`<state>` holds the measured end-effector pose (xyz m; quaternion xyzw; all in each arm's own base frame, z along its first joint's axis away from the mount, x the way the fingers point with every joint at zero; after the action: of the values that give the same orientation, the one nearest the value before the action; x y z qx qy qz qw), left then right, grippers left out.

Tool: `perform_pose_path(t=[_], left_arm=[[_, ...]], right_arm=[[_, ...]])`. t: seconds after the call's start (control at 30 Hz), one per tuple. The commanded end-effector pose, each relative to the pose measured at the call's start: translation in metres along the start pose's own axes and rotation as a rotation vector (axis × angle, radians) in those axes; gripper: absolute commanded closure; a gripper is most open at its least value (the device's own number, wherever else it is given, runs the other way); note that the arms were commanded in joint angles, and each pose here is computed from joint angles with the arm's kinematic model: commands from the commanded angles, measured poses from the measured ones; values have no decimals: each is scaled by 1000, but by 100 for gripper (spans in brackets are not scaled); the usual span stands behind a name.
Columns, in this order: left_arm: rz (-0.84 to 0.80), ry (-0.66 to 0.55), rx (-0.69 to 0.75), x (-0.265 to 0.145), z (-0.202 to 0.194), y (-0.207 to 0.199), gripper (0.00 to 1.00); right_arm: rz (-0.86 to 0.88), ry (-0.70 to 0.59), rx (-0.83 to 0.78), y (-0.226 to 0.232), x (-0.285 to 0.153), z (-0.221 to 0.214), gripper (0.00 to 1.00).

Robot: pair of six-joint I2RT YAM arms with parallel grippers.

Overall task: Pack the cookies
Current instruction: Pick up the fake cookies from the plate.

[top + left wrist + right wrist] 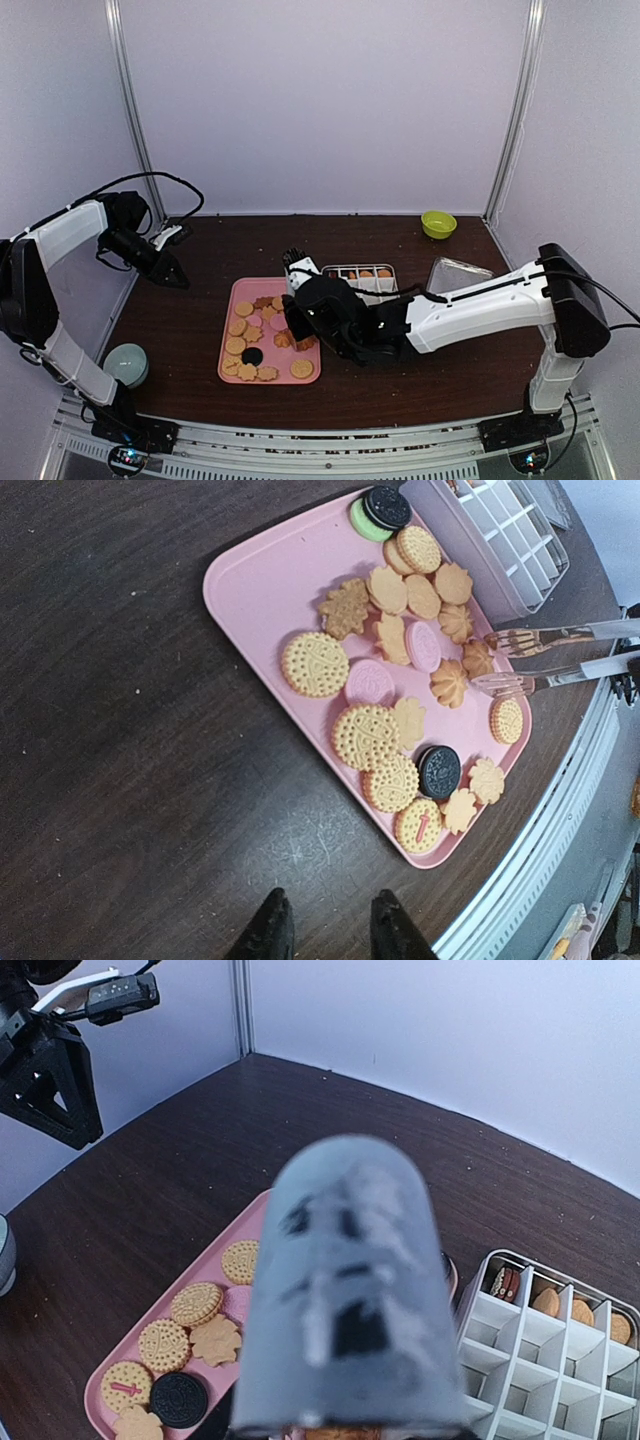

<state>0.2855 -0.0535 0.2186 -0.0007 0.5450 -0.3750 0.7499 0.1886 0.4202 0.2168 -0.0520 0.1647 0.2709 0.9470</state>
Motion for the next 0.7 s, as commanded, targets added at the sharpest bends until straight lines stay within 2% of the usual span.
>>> perform_pose_path(t=[0.0,0.5,0.67], left_arm=[[-7,-23,19,-9,1,-6,71],[-10,-29,18,-11,2,-7,71],[-7,-28,23,-12,2,-7,71]], right_arm=[[-26,-3,16,1,2,-6,58],[-69,57,-44,4,13,-29,59],[-69,59,-39,6,14,-27,66]])
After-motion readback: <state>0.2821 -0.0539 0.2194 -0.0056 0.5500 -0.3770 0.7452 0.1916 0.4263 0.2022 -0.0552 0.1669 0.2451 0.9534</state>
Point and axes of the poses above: each gripper's point midway between its finger pads, its own x axis out along the fingers, its own y axis along the line the jaws close on, z = x × y, the point moved 8 cm from there along -x, back along the fingers, and after that the axes turned 1 degree about -x, right-handed, at the moved point
